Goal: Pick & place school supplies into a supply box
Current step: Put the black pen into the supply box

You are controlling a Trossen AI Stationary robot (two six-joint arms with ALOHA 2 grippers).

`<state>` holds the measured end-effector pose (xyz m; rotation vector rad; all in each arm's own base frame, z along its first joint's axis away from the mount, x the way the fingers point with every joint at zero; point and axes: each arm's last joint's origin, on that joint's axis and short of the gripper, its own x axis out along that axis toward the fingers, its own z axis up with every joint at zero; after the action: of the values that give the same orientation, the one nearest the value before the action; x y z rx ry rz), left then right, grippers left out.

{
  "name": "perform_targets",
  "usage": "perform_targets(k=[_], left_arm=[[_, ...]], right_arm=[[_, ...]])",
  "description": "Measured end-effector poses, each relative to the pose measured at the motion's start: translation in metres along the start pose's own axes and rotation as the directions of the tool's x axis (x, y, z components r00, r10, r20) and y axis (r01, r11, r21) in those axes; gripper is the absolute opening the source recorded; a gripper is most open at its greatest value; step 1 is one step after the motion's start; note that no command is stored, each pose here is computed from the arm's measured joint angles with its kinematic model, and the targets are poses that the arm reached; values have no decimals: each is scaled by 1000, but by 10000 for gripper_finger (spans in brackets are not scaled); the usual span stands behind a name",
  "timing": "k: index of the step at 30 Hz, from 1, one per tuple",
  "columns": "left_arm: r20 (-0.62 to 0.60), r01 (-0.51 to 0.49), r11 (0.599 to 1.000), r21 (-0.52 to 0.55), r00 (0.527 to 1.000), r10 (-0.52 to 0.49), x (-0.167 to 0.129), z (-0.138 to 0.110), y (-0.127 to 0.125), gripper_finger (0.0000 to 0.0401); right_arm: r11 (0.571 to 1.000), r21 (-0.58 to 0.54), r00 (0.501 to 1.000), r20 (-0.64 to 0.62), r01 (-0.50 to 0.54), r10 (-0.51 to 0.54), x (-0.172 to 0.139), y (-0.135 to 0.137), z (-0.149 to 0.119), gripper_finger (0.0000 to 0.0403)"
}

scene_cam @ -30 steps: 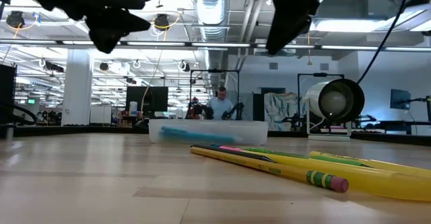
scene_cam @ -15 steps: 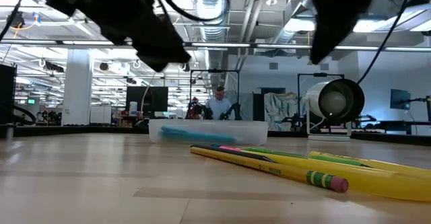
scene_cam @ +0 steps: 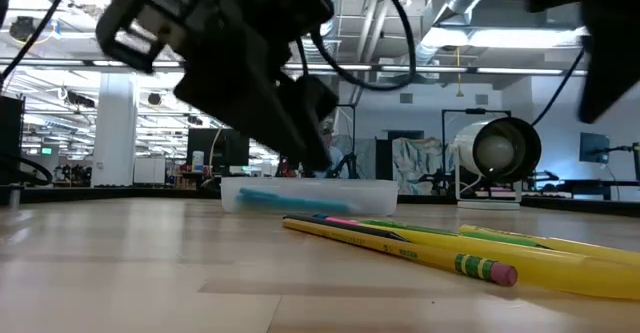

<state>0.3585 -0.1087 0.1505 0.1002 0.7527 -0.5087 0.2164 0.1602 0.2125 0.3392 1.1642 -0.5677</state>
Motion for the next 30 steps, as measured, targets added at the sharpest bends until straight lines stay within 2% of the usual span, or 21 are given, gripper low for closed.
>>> perform_targets(k=[5,10,12,20,30], left_arm=[[-60,1,999,32,998,1,10,-7,5,157],[-80,-125,990,68,988,131,9,-8,9,157],[-72,-134,987,91,987,141,9,-7,11,157],[-77,-95,988,123,991,105,20,-13,15,157],[-201,-79,995,68,975,91,37,-18,20,154]], right_arm=[[997,77,1000,7,6,-6,-4,-1,-26,120],[991,129,1000,21,18,-21,-11,-3,-47,120],[989,144,999,30,26,-31,-14,-4,-51,120],[982,185,997,68,32,-45,-16,-6,-58,120],[980,195,997,67,23,-37,-16,-5,-56,120]])
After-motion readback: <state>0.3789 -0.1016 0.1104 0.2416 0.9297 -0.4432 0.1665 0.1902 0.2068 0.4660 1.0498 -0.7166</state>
